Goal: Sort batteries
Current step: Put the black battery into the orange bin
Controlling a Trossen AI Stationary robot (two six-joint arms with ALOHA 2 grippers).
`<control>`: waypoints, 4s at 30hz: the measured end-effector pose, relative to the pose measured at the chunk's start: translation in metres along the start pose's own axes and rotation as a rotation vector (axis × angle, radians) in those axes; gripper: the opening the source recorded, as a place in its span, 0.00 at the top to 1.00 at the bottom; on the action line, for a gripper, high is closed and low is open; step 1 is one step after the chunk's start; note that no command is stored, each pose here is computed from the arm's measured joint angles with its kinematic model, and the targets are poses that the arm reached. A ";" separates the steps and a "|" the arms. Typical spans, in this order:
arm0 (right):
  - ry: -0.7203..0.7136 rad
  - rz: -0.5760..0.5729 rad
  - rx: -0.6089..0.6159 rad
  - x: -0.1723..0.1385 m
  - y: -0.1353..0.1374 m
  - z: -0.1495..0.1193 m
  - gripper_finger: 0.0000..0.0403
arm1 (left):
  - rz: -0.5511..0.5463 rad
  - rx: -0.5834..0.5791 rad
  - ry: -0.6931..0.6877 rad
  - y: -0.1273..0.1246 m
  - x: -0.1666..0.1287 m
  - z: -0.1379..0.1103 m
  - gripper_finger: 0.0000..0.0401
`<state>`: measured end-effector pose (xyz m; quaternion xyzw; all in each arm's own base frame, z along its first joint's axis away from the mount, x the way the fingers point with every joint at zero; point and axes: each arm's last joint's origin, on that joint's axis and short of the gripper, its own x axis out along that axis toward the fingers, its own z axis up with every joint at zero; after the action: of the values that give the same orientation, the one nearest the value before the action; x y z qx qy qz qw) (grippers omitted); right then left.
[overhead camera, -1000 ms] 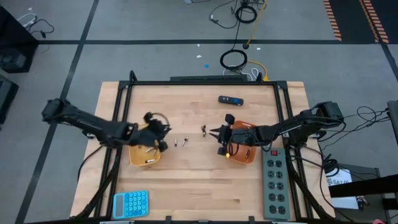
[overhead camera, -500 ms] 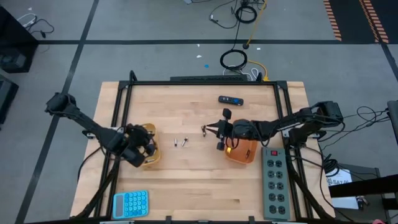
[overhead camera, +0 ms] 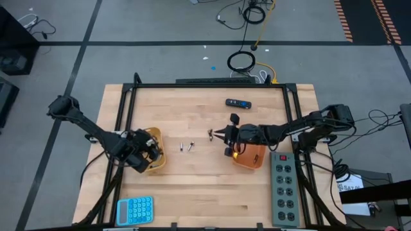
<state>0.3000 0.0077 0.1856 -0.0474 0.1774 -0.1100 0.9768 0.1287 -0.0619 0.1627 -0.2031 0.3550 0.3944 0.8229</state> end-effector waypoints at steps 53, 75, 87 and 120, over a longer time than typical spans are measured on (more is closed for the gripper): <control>0.612 0.038 0.097 0.100 -0.059 -0.020 0.67 | -0.493 0.340 -0.568 -0.031 0.032 0.032 0.46; 0.580 -0.222 -0.138 0.082 -0.052 0.005 0.97 | -0.469 0.312 -0.596 -0.033 0.029 0.037 0.46; 0.808 -0.320 -0.130 -0.016 0.018 0.026 0.97 | -0.332 0.304 -0.752 -0.030 0.025 0.053 0.45; 0.842 -0.172 0.273 0.036 -0.074 0.020 0.61 | -0.397 0.406 -0.769 -0.029 0.029 0.060 0.46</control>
<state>0.3254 -0.0714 0.2016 0.1163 0.5386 -0.2227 0.8043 0.1897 -0.0277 0.1830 0.0585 0.0489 0.1988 0.9771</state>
